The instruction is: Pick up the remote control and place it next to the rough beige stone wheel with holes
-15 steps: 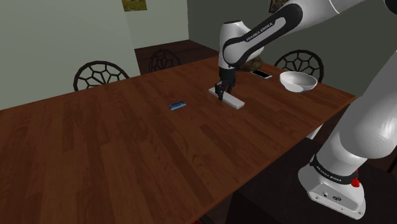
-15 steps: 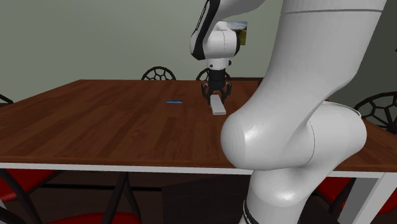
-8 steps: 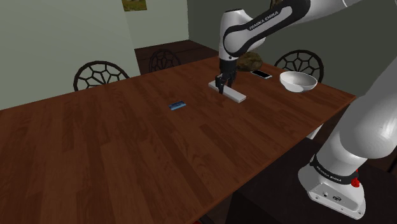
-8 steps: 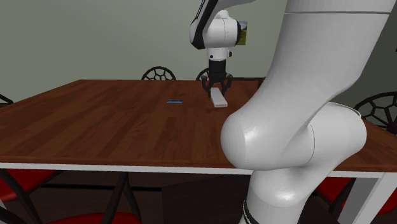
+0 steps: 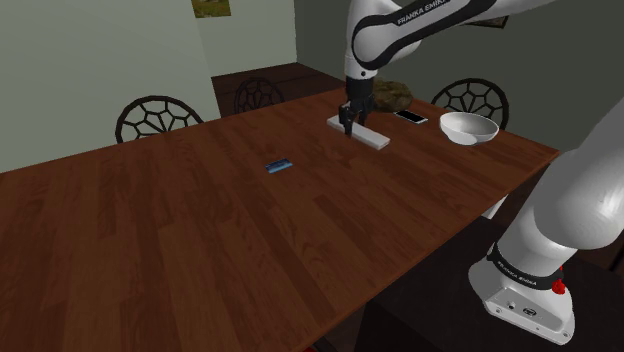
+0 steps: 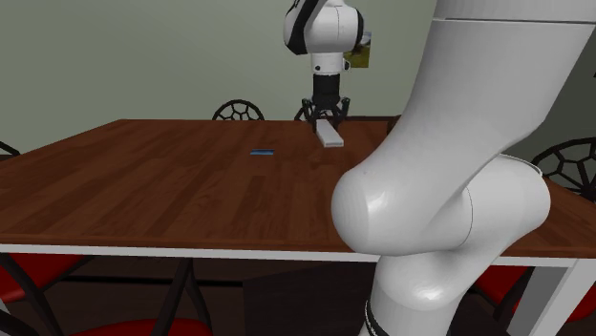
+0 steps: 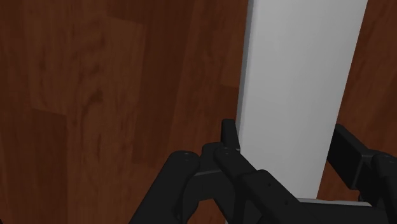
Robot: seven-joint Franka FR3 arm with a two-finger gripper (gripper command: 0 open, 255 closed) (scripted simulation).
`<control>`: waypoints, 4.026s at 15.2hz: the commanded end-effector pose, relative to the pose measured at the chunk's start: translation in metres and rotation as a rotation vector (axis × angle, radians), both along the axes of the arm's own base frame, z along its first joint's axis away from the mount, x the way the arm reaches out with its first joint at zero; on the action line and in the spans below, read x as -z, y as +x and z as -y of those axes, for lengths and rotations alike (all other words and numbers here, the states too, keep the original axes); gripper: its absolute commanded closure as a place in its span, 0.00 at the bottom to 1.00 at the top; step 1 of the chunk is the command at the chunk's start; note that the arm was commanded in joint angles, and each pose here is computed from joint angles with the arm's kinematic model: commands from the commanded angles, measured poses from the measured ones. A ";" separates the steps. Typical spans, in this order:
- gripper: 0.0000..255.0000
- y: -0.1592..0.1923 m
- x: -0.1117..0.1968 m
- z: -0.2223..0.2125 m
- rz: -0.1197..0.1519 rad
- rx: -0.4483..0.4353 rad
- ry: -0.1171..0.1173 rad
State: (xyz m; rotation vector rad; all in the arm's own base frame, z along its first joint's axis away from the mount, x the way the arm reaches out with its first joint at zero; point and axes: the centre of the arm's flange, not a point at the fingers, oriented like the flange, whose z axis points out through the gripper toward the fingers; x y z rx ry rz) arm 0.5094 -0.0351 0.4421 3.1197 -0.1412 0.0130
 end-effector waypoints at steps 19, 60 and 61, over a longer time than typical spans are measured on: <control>1.00 -0.034 -0.042 0.142 0.000 0.000 0.000; 1.00 -0.137 -0.001 0.575 0.000 0.000 0.000; 1.00 -0.137 0.005 0.575 0.000 0.000 0.000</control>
